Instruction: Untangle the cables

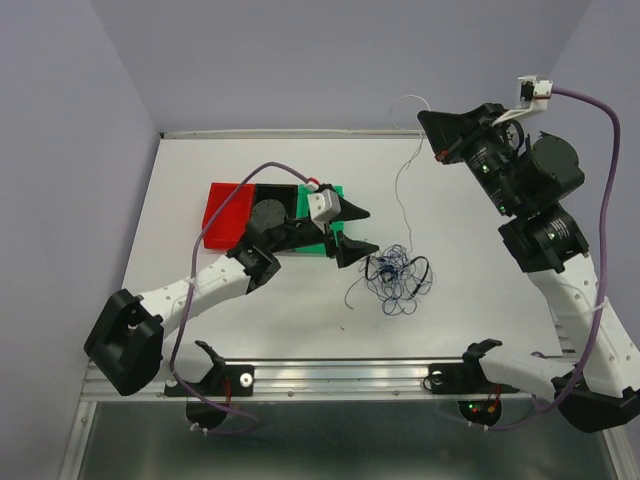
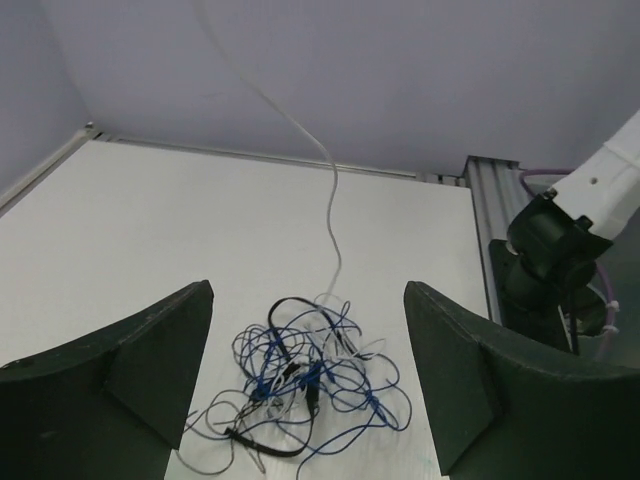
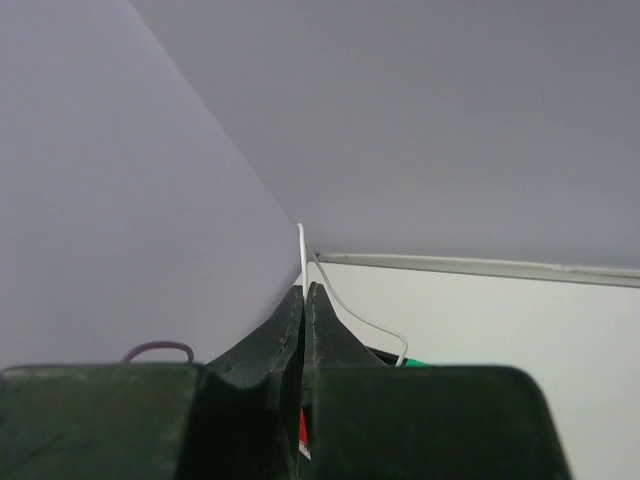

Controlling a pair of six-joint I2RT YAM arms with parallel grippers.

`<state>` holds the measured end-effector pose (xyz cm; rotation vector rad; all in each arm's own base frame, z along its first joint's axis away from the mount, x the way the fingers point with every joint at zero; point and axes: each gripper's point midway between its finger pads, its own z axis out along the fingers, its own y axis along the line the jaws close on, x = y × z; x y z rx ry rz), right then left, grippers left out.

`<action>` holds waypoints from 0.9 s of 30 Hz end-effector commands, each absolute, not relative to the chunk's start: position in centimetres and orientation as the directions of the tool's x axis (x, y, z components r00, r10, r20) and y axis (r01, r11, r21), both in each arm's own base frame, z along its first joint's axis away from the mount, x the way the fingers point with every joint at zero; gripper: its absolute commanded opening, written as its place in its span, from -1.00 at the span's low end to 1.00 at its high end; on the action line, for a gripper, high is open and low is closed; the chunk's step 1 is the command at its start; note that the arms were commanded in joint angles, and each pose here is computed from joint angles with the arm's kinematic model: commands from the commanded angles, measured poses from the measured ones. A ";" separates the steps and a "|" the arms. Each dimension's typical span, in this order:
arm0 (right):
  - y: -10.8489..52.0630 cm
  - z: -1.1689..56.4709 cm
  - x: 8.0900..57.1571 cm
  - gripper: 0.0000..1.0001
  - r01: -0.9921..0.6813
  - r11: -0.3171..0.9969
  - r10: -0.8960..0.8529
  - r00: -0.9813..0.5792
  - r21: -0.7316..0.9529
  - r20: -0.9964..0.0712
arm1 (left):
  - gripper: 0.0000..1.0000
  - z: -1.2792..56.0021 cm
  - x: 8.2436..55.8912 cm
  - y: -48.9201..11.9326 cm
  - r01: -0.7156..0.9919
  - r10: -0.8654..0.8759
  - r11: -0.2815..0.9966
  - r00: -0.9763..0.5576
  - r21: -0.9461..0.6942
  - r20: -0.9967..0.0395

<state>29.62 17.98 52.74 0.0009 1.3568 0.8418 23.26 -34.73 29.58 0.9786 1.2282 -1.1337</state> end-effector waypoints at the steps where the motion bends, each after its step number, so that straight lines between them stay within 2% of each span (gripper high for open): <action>1: 17.7 56.1 28.7 -0.99 -0.574 0.675 0.592 0.045 0.464 -0.805 | 0.76 32.2 21.5 -36.9 0.995 -0.218 0.101 0.032 0.010 -0.975; 5: 17.8 56.1 28.7 -0.99 -0.584 0.666 0.604 0.056 0.465 -0.795 | 0.72 31.0 21.4 -39.3 0.997 -0.207 0.078 0.017 0.000 -0.978; 10: 17.4 56.1 28.8 -0.99 -0.577 0.670 0.614 0.078 0.466 -0.786 | 0.70 28.0 23.8 -41.8 0.987 -0.168 0.154 -0.025 -0.051 -0.985; 15: 17.3 55.8 28.2 -0.99 -0.594 0.653 0.634 0.087 0.471 -0.769 | 0.70 28.4 24.8 -42.8 0.983 -0.216 0.165 -0.049 -0.085 -0.975; 21: 18.7 53.0 29.2 -0.99 -0.599 0.631 0.625 0.016 0.493 -0.781 | 0.78 28.6 25.8 -40.6 0.953 -0.260 0.293 -0.002 -0.081 -0.966; 27: 19.5 49.2 29.8 -0.99 -0.593 0.633 0.602 -0.029 0.499 -0.798 | 0.81 29.4 28.3 -37.4 0.863 -0.300 0.492 0.039 -0.119 -0.953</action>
